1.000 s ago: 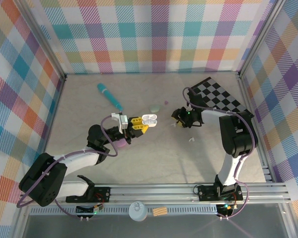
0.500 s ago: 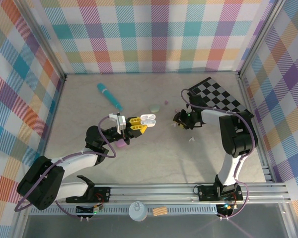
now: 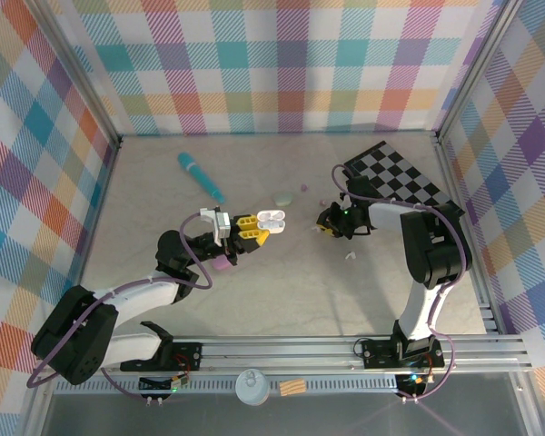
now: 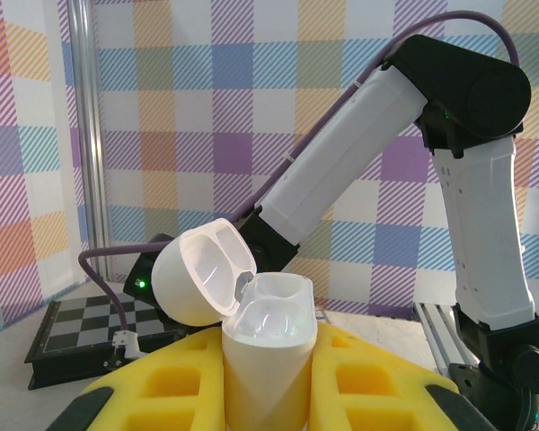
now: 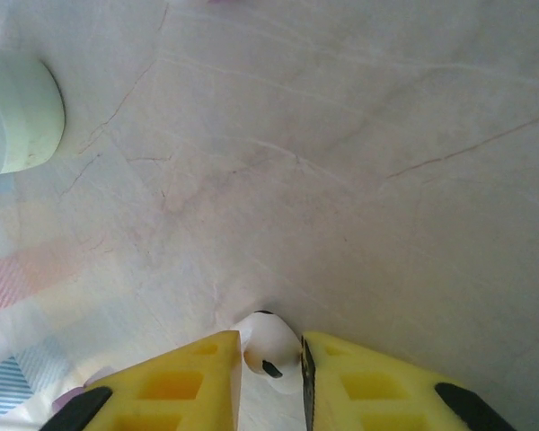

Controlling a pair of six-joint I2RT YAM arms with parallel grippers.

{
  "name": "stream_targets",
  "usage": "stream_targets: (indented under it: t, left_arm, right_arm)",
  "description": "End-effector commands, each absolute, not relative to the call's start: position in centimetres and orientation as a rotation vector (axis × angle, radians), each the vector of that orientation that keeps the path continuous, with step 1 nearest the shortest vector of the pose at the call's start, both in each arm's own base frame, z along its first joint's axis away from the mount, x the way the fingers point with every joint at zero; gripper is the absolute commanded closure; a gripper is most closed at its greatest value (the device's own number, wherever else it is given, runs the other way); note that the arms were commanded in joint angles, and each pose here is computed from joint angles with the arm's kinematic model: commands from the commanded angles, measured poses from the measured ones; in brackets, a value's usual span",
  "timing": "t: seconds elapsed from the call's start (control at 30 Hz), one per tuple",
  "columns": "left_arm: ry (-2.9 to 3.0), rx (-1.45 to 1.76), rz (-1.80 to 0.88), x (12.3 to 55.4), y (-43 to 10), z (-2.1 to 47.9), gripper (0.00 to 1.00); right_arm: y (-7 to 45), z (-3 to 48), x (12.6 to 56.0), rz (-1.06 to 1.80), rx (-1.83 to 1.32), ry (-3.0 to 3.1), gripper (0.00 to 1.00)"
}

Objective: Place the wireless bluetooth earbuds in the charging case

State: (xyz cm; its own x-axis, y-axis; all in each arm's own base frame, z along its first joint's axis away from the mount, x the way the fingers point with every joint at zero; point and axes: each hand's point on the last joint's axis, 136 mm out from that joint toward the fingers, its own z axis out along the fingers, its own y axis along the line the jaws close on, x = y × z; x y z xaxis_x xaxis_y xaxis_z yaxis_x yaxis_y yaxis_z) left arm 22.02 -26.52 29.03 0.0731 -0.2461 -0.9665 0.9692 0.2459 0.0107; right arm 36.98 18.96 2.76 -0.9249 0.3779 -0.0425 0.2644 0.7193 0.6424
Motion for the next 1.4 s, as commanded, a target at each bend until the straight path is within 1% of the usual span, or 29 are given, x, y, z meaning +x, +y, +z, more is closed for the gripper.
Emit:
stream_targets:
  t: [0.0,0.33,0.53,0.7,0.83,1.03,1.2,1.37]
  left_arm:
    - [1.045,0.870,-1.098,21.7,-26.1,29.8,0.89]
    - [1.049,0.868,-1.099,21.7,-26.0,29.8,0.89]
    - [1.049,0.867,-1.098,21.7,-26.0,29.8,0.89]
    - [1.060,0.860,-1.093,22.0,-26.0,29.5,0.89]
    - [1.075,0.856,-1.085,22.4,-26.1,29.1,0.89]
    - [1.155,0.827,-1.054,24.4,-26.4,27.1,0.90]
    - [1.186,0.830,-1.048,25.4,-26.9,26.1,0.89]
    - [1.211,0.831,-1.032,26.3,-27.2,25.1,0.88]
  right_arm:
    - [19.4,2.4,36.5,1.022,0.507,2.766,0.76]
    - [19.4,1.5,36.4,1.004,0.487,2.805,0.75]
    - [19.3,1.6,36.5,0.991,0.476,2.802,0.78]
    - [18.8,2.7,36.7,0.935,0.417,2.784,0.79]
    - [18.0,4.7,36.9,0.857,0.330,2.744,0.79]
    - [16.8,8.3,36.4,0.696,0.141,2.679,0.79]
    - [16.8,12.5,35.5,0.549,-0.100,2.598,0.78]
    - [18.0,17.2,34.3,0.497,-0.272,2.486,0.78]
